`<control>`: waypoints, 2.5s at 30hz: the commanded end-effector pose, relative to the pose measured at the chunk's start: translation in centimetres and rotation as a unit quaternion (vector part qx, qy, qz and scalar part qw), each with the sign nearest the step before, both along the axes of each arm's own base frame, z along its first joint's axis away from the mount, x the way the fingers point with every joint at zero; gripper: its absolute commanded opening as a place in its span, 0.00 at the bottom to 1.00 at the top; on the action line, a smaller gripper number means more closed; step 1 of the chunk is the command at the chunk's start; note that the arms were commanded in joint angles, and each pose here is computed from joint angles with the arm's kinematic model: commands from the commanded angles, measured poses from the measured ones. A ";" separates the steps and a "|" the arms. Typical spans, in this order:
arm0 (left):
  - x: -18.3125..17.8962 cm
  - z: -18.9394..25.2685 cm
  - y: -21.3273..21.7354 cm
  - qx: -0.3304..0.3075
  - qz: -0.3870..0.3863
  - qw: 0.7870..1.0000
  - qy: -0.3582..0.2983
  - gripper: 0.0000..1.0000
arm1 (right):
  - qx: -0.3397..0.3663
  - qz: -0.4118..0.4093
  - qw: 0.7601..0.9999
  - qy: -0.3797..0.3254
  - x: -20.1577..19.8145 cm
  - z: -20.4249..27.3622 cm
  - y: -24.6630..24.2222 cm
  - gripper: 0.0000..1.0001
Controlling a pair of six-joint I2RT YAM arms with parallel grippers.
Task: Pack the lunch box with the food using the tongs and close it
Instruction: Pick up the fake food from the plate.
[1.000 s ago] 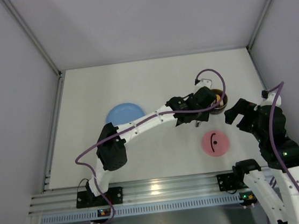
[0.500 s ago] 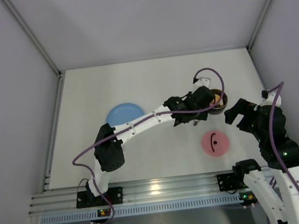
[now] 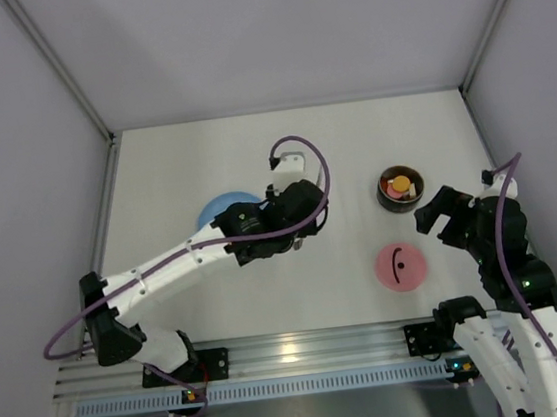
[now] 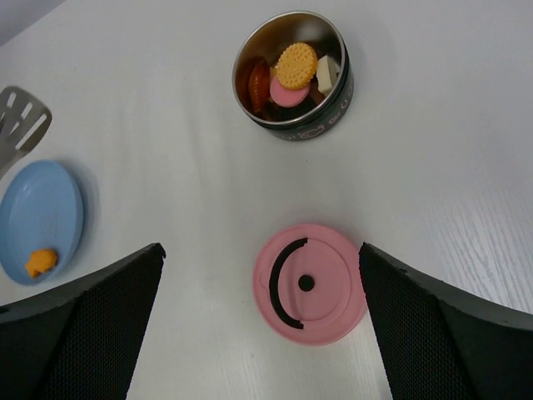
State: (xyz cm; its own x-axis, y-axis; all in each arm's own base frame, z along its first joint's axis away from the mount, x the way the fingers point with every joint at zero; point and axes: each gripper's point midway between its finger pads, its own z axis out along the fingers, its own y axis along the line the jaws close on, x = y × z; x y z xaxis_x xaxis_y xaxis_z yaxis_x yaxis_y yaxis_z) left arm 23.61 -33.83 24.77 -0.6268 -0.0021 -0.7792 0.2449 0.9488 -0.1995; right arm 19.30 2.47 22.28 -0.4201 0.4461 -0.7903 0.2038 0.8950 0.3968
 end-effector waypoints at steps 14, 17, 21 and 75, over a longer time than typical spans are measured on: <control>-7.6 -7.3 19.3 0.055 0.168 0.981 0.083 0.46 | 0.020 0.018 0.999 -0.021 1.9 -0.1 1.0 0.99; -8.5 -8.6 19.8 0.059 0.166 0.979 0.102 0.46 | 0.023 0.020 0.999 -0.018 2.0 -0.2 1.1 0.99; -9.3 -9.7 20.1 0.053 0.169 0.977 0.122 0.45 | 0.022 0.019 0.999 -0.020 2.0 -0.2 1.1 0.99; -4.3 -12.2 17.3 0.040 0.138 0.979 0.148 0.40 | 0.016 0.015 1.000 -0.013 1.6 -1.1 0.8 0.99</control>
